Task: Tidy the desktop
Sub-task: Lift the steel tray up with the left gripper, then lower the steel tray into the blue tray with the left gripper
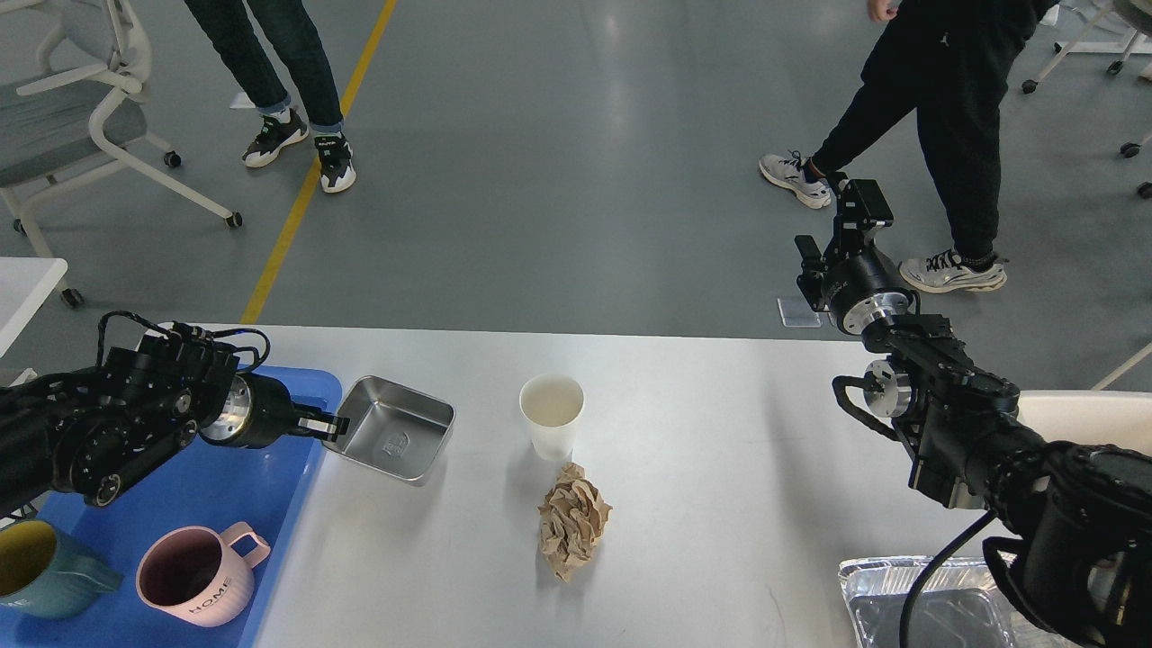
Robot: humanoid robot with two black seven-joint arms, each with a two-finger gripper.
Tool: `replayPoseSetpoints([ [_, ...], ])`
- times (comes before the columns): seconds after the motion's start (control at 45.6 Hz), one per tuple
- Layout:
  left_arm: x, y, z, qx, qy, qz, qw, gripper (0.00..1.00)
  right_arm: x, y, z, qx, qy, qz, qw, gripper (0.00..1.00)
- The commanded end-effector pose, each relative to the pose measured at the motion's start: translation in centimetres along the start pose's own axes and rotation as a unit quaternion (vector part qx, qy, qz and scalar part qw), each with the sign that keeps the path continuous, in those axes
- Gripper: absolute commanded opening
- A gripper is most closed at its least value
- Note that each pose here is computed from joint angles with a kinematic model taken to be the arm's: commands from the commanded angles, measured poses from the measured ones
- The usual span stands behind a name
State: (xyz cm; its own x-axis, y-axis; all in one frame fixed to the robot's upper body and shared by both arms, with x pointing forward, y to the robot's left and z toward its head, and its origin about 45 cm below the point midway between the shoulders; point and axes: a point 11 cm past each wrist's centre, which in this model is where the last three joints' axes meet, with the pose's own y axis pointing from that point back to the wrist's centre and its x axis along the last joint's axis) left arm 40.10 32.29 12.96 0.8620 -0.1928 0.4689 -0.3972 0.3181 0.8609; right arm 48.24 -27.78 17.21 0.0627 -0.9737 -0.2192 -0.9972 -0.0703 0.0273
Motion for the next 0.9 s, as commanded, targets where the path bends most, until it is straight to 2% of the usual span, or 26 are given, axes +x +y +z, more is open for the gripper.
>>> replayPoseSetpoints([
  [0.0,2.5,2.0,-0.6,0.004,0.009,0.022,1.000,0.00,0.1,0.0,-0.1,0.001,0.000,0.000,1.000,1.00],
  [0.132,5.1,4.2,-1.2,0.007,0.022,0.045,0.999,0.00,0.1,-0.1,-0.2,0.001,0.001,0.001,1.000,1.00],
  [0.351,11.5,10.0,-1.2,0.026,0.009,0.084,0.996,0.00,0.1,-0.1,-0.4,0.003,0.002,0.000,1.000,1.00],
  [0.615,18.7,16.3,2.7,0.021,-0.024,0.121,0.992,0.00,-0.2,-0.3,-0.6,0.005,0.001,-0.003,1.000,1.00],
  [0.768,20.6,19.3,3.6,0.029,-0.031,0.127,0.991,0.00,-0.1,-0.4,-0.8,0.007,0.002,-0.002,1.000,1.00],
  [0.878,20.2,21.0,1.7,0.047,-0.014,0.130,0.990,0.00,-0.1,-0.5,-0.9,0.008,0.002,-0.002,1.000,1.00],
])
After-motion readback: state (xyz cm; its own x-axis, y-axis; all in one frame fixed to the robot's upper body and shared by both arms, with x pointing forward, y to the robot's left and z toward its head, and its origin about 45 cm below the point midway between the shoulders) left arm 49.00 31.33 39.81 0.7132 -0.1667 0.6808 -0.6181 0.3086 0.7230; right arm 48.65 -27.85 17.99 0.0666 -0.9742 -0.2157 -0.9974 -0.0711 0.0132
